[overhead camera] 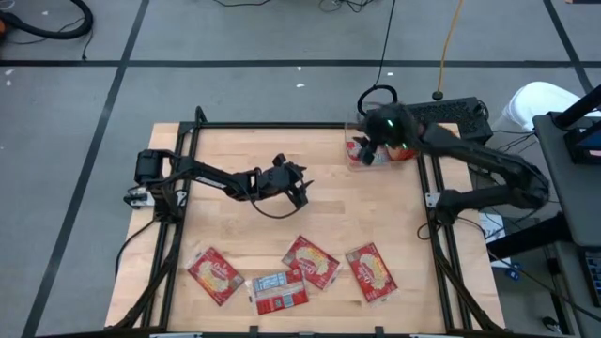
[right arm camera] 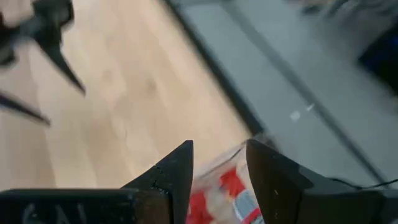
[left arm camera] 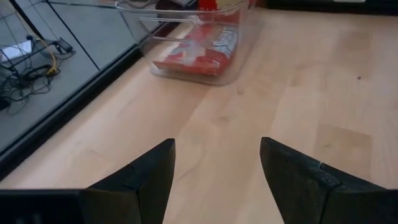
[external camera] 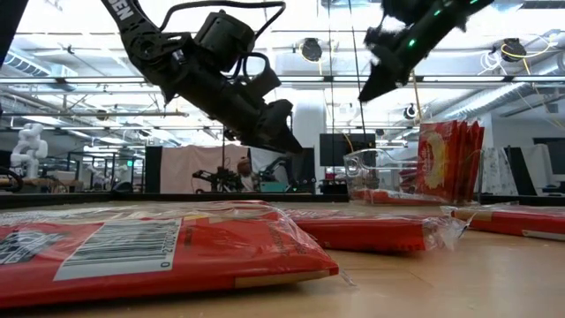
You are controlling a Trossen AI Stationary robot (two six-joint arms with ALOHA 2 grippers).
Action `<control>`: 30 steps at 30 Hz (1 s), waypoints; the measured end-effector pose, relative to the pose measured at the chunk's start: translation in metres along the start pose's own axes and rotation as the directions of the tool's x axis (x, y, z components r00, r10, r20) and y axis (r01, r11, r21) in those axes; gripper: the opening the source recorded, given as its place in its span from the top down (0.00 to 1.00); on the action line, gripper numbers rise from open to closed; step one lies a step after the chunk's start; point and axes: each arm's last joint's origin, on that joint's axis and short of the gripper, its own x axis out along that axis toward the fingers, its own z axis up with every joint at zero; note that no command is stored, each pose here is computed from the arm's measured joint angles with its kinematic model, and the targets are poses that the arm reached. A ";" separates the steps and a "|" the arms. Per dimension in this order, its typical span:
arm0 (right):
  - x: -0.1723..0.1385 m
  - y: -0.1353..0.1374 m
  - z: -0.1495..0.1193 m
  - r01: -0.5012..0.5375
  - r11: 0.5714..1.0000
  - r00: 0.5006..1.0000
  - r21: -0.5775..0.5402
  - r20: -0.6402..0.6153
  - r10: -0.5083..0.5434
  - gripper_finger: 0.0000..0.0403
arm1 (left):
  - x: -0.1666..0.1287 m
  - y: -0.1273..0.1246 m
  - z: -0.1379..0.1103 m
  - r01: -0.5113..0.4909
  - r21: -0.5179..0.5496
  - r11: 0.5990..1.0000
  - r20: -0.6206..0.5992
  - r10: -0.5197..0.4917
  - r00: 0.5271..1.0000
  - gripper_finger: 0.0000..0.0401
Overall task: Sort popcorn bags into baskets
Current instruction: Adjust the red popcorn bag in the transparent bin
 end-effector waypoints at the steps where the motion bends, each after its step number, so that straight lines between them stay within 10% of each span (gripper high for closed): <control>1: 0.008 -0.007 0.001 -0.028 1.000 0.999 -0.001 -0.047 0.028 0.64 | 0.000 0.001 0.000 -0.003 0.008 1.000 -0.003 0.003 1.000 0.40; 12: 0.079 -0.048 -0.021 -0.262 0.954 0.929 -0.144 -0.307 0.209 0.64 | 0.000 0.002 -0.002 -0.005 0.007 1.000 -0.016 0.005 1.000 0.40; 30: 0.110 -0.057 -0.052 -0.380 0.895 0.849 -0.234 -0.471 0.238 0.64 | -0.003 -0.007 -0.004 0.016 0.014 1.000 -0.034 -0.016 0.999 0.40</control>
